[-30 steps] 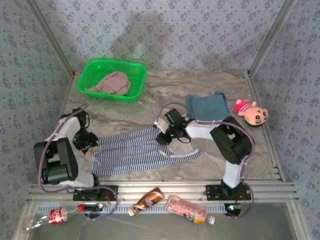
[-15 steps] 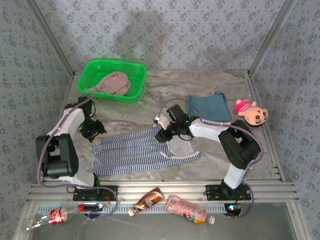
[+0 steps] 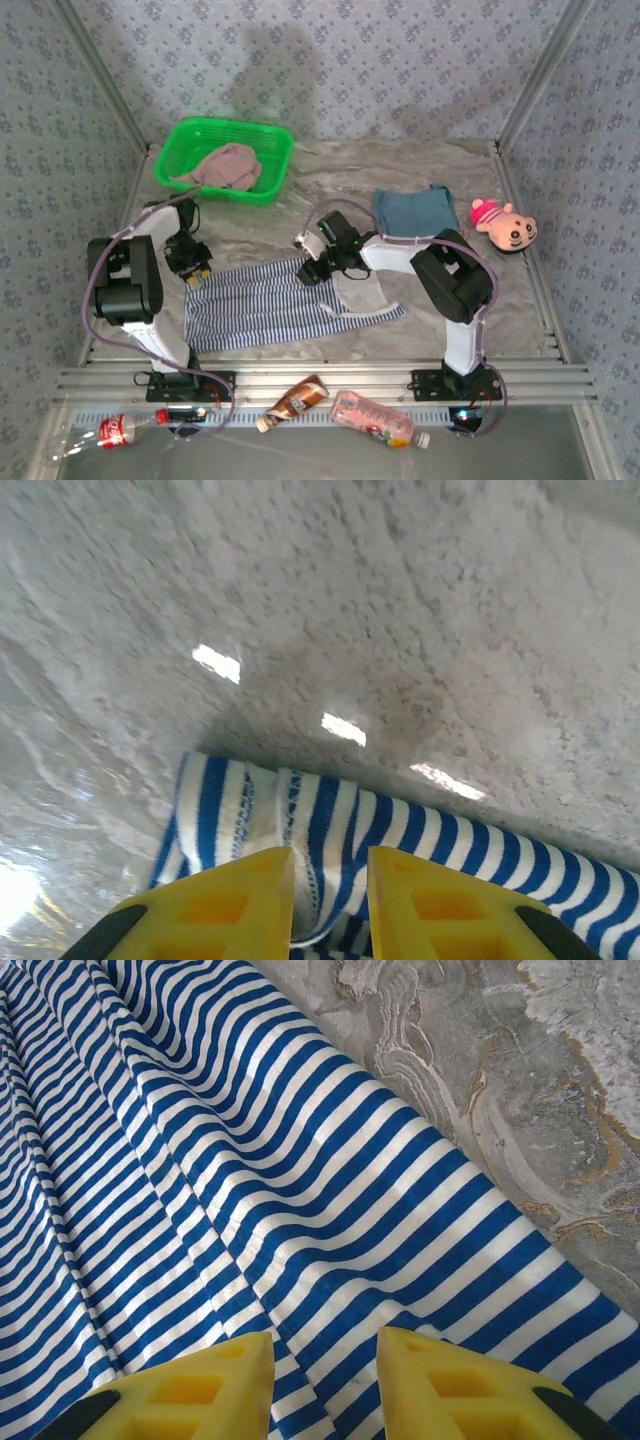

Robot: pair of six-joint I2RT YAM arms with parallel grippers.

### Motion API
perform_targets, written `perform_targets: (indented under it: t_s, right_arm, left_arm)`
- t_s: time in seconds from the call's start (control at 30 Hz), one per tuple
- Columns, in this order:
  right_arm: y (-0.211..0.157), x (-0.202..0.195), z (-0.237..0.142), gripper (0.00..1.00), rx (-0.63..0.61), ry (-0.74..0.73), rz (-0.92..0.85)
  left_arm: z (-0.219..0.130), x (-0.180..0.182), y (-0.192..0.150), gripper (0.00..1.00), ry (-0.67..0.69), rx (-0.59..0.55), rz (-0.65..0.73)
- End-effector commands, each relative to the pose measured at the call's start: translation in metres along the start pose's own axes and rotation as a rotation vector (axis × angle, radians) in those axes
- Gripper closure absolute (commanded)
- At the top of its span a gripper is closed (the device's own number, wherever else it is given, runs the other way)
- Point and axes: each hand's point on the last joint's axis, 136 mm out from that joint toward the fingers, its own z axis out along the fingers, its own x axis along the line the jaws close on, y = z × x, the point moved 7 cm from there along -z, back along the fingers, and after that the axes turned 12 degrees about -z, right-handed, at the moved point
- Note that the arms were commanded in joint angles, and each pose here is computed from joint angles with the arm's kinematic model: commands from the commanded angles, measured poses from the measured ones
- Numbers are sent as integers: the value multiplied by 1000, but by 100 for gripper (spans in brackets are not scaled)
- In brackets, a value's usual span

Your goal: Fold and stack the tank tops

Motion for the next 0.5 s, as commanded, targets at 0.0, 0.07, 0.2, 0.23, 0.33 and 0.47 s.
perform_targets:
  t_s: [0.0,0.07,0.2,0.23,0.33,0.47]
  right_arm:
    - [-13,3,4,66,48,5,28]
    - [-18,7,3,67,57,10,27]
    - [-23,16,1,68,65,40,8]
    - [-24,19,0,68,59,48,-2]
    - [-33,25,-1,71,95,56,-23]
    - [-47,29,-4,76,139,43,-22]
  left_arm:
    - [1,8,3,75,96,5,54]
    - [6,9,2,77,110,18,62]
    - [12,10,1,77,125,33,75]
    - [13,11,2,78,133,36,77]
    - [11,15,7,86,156,16,82]
    - [8,26,13,95,200,3,91]
